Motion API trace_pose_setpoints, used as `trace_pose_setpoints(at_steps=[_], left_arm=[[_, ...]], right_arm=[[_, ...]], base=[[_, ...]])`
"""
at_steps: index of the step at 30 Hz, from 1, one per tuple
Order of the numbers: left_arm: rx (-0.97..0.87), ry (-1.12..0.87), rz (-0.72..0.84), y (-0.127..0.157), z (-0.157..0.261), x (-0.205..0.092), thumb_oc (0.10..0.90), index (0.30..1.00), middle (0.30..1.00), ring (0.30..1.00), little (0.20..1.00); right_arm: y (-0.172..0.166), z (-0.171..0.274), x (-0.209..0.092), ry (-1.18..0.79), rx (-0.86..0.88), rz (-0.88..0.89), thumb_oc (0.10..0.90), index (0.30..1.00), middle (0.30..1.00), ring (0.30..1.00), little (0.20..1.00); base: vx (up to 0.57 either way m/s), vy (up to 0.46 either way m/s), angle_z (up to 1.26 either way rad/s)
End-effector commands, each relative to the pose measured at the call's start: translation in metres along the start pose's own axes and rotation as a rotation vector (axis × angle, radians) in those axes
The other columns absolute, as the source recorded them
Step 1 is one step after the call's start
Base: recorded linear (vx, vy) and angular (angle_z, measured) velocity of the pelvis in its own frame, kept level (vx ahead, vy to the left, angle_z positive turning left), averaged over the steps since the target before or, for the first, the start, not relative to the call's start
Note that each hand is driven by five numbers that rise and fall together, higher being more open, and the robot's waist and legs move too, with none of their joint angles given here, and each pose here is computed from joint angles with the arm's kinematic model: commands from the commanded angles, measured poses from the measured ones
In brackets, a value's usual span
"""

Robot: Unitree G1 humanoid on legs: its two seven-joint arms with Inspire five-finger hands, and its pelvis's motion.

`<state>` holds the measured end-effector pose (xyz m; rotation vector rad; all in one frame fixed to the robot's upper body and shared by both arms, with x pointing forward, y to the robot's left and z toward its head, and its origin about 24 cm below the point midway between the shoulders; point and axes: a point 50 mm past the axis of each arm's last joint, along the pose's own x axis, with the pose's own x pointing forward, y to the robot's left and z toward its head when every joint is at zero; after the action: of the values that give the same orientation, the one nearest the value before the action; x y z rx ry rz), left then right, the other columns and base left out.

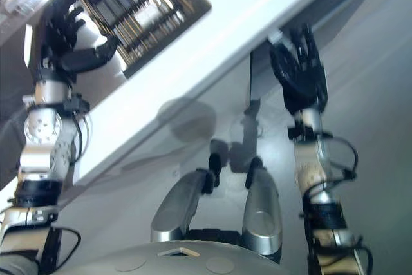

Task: Pick up plates and place into dishwasher.

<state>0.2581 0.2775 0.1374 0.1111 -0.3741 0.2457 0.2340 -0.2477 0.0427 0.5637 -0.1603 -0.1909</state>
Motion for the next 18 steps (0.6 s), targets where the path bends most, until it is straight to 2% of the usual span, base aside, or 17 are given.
trace_pose_setpoints(at_steps=[1, 8, 16, 18], left_arm=[[0.058, -0.039, 0.025, 0.012, -0.005, -0.029, 0.800, 0.900, 0.900, 0.900, 0.900], [0.052, 0.006, 0.035, 0.013, -0.013, -0.032, 0.800, 0.900, 0.900, 0.900, 0.900], [0.020, 0.025, 0.036, 0.008, -0.015, -0.022, 0.800, 0.900, 0.900, 0.900, 0.900], [0.009, 0.028, 0.032, 0.006, -0.016, -0.020, 0.800, 0.900, 0.900, 0.900, 0.900]], right_arm=[[-0.017, 0.018, -0.010, -0.145, -0.105, -0.039, 0.800, 0.900, 0.900, 0.900, 0.900], [-0.069, -0.033, -0.054, 0.144, -0.285, -0.325, 0.800, 0.900, 0.900, 0.900, 0.900], [-0.093, -0.064, -0.075, 0.347, -0.447, -0.464, 0.800, 0.900, 0.900, 0.900, 0.900], [-0.104, -0.075, -0.084, 0.463, -0.504, -0.488, 0.800, 0.900, 0.900, 0.900, 0.900]], base=[[0.09, -0.055, -0.02], [0.02, -0.056, -0.01], [-0.01, -0.005, 0.07], [-0.01, 0.019, 0.05]])
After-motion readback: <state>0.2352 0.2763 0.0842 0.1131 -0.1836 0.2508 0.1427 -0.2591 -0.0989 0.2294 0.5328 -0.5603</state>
